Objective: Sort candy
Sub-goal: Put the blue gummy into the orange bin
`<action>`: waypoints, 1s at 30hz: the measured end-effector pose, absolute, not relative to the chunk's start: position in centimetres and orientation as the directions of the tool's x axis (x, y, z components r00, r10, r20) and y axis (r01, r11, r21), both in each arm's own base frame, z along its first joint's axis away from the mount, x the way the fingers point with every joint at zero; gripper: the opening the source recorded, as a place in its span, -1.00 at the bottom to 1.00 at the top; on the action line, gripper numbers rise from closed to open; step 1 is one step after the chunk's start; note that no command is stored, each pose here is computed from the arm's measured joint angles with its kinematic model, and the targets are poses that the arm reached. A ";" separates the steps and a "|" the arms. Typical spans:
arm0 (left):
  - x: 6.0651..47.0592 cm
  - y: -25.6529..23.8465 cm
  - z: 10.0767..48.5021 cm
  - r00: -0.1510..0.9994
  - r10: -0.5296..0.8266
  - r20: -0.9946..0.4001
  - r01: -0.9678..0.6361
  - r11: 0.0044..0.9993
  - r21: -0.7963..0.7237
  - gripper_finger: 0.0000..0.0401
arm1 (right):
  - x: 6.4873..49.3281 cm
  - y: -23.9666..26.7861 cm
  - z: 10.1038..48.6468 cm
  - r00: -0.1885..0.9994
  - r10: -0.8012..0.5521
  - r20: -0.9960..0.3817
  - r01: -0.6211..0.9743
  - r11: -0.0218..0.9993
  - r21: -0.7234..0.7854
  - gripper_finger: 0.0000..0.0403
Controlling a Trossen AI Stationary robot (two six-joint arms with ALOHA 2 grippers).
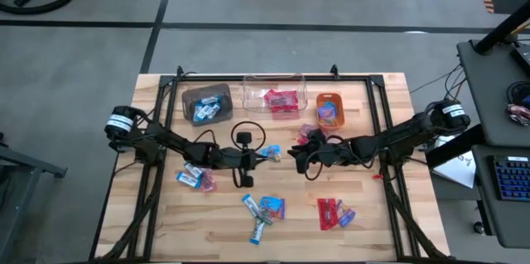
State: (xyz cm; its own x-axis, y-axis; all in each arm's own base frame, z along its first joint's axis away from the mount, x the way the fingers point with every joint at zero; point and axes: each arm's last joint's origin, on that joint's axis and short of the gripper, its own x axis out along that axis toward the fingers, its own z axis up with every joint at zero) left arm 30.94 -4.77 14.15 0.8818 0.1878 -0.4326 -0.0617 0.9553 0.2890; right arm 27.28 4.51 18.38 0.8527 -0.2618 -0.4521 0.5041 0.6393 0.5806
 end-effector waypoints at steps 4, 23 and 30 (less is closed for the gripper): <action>32.0 -5.0 15.0 0.895 0.191 -0.404 -0.033 0.930 0.366 -1.00 | 27.2 4.4 18.2 0.850 -0.263 -0.456 0.511 0.623 0.592 -0.26; 33.6 -5.2 16.9 0.905 0.251 -0.343 -0.088 0.900 0.427 -1.00 | 27.5 4.4 18.8 0.879 -0.258 -0.401 0.464 0.658 0.593 0.07; 33.7 -5.3 17.0 0.907 0.247 -0.340 -0.093 0.907 0.411 -1.00 | 27.6 4.4 19.0 0.885 -0.257 -0.390 0.455 0.656 0.602 -0.06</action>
